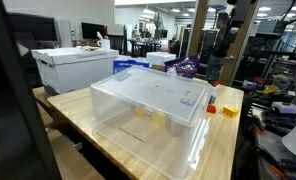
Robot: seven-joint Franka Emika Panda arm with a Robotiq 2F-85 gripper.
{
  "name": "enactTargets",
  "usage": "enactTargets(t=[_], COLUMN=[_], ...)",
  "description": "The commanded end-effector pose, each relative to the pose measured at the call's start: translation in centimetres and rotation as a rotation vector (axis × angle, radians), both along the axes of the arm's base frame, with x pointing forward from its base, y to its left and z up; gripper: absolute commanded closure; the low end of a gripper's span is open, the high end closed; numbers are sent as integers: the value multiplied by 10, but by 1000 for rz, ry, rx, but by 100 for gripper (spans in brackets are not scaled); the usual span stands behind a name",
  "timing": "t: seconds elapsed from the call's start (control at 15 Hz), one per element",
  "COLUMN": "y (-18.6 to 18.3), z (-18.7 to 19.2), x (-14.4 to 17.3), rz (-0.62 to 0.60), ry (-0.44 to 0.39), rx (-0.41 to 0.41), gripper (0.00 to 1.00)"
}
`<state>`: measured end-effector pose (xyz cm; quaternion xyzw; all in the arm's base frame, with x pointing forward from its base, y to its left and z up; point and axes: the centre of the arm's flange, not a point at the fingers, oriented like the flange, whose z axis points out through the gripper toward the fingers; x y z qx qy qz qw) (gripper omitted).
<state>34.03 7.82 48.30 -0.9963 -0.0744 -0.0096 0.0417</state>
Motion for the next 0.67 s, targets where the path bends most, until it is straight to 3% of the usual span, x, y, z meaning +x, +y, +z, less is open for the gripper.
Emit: enactTargets(t=[0.0,0.2,0.27,0.6], y=[2,5,20,46], z=[0,2,36,60], x=[0,-3,-11,-17], rz=[24,65,66,119], ry=[4,7,-3,-11], rx=[22,47,53,96], gripper=[0,0,0,0])
